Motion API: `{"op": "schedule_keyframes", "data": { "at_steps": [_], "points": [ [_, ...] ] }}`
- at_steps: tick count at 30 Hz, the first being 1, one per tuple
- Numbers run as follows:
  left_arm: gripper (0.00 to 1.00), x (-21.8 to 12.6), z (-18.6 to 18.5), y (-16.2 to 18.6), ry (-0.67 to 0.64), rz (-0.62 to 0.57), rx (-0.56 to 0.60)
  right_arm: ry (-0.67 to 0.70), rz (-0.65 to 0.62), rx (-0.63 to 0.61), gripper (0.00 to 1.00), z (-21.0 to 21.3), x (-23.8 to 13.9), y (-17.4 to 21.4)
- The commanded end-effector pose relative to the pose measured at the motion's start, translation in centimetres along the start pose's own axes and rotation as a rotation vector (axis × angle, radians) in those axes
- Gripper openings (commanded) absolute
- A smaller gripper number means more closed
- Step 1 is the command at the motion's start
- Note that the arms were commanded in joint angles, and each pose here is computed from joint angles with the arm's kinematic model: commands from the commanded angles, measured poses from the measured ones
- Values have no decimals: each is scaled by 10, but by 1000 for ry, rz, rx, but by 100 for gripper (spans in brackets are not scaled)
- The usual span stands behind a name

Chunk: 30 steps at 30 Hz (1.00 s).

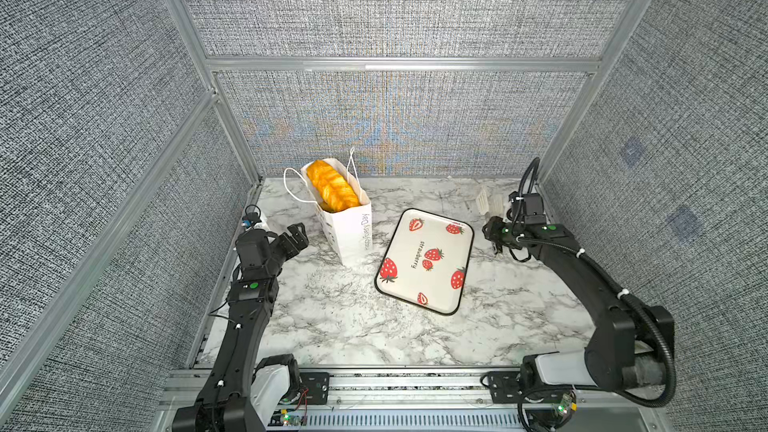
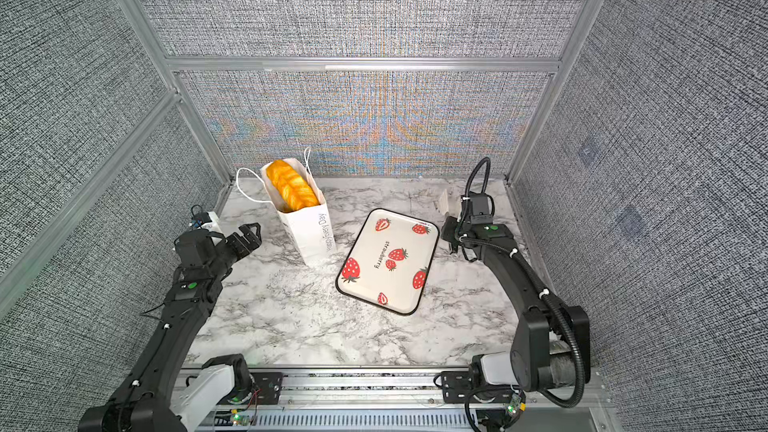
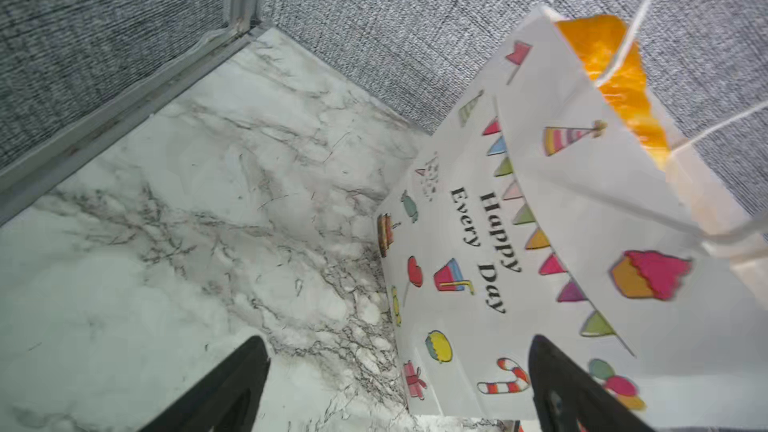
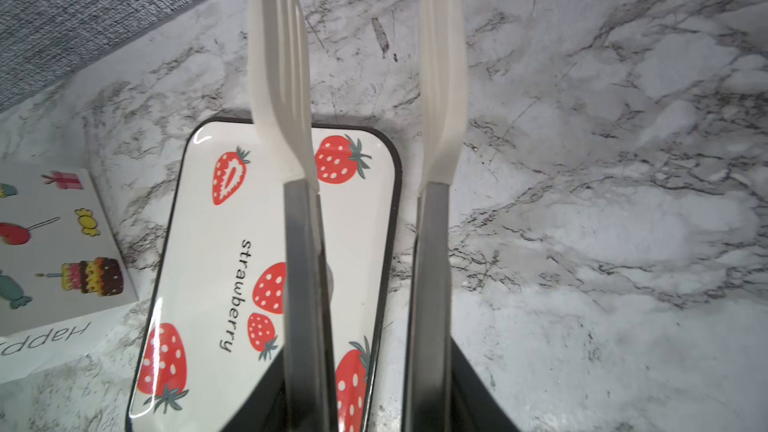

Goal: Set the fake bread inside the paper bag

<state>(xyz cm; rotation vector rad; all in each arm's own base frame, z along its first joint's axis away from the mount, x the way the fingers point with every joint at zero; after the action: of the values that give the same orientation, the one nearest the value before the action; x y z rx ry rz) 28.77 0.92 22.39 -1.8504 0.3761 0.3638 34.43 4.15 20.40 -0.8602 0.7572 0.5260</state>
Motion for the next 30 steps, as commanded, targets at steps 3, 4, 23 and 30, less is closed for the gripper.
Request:
{"op": "schedule_keyframes", "data": {
  "at_steps": [3, 4, 23, 30],
  "points": [
    [99, 6, 9, -1, -63, -40, -37, 31, -35, 37, 44, -16, 15, -12],
    [99, 7, 11, 1, -72, -37, -38, 44, -37, 42, 44, -20, 18, -13],
    [99, 21, 12, 24, -13, -13, -20, 268, 29, -25, 44, -47, 89, -24],
    [99, 23, 13, 30, -15, 10, -20, 274, 92, -35, 44, -47, 113, -20]
  ]
}}
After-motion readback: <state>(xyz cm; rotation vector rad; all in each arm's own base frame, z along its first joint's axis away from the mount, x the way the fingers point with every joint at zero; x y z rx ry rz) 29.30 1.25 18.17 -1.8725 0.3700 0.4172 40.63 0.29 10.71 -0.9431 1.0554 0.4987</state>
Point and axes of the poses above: each gripper's point midway between its finger pads, its own x axis out along the fingers, its own z axis along the line the jaws close on, y = z × x, the point moved 6 cm from there along -x, back along the fingers, and after that the axes turned 15 degrees about x, right-handed, at the moved point
